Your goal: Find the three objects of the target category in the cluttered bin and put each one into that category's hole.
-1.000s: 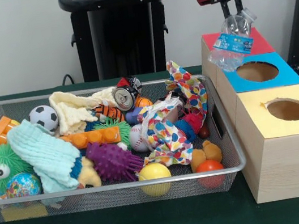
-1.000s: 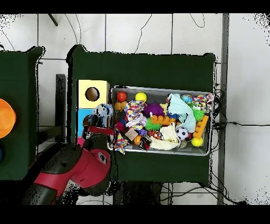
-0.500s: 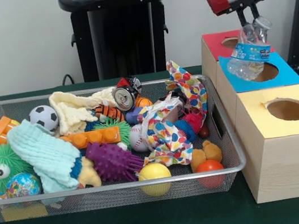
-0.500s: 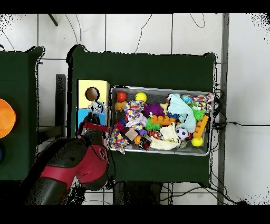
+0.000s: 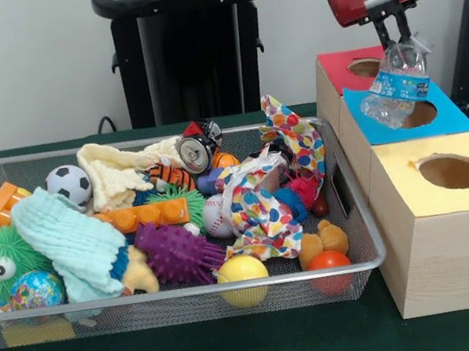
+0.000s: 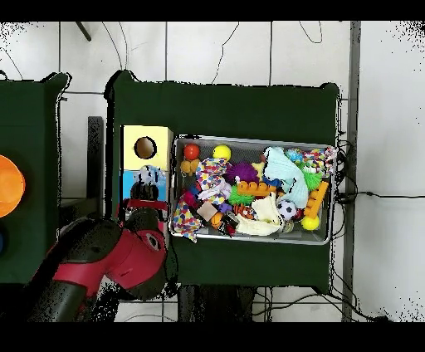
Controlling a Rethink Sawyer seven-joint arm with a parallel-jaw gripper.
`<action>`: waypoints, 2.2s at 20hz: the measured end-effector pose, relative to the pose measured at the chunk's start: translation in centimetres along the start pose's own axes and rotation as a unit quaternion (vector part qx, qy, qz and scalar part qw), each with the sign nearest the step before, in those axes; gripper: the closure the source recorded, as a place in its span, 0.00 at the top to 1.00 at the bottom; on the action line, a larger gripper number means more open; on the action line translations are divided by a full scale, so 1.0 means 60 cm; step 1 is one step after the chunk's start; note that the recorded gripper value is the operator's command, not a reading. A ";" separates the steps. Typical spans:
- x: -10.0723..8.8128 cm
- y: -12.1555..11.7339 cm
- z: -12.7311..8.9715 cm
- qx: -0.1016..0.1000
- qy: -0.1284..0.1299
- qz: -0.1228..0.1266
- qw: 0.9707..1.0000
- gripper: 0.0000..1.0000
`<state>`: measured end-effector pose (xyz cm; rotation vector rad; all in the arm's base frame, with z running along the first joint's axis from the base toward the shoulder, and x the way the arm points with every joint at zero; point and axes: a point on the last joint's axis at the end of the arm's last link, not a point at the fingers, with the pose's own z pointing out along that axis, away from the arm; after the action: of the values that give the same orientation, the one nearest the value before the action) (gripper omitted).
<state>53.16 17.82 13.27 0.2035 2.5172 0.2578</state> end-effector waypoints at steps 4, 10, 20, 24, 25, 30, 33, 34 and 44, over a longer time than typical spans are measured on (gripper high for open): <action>0.027 0.005 0.003 0.010 0.030 -0.050 0.998 0.00; 0.052 0.010 0.011 0.015 0.058 -0.052 0.997 0.00; 0.055 0.010 0.011 0.013 0.065 -0.029 0.997 0.00; 0.055 0.010 0.011 0.013 0.065 -0.029 0.997 0.00; 0.055 0.010 0.011 0.013 0.065 -0.029 0.997 0.00; 0.054 0.012 0.008 0.013 0.065 -0.034 0.997 0.00; 0.054 0.017 0.003 0.012 0.065 -0.041 0.997 0.00; 0.054 0.019 0.001 0.012 0.065 -0.043 0.997 0.00; 0.047 0.046 -0.029 -0.002 0.075 -0.060 0.995 0.00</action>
<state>50.09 20.81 13.76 0.0315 2.6645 0.2375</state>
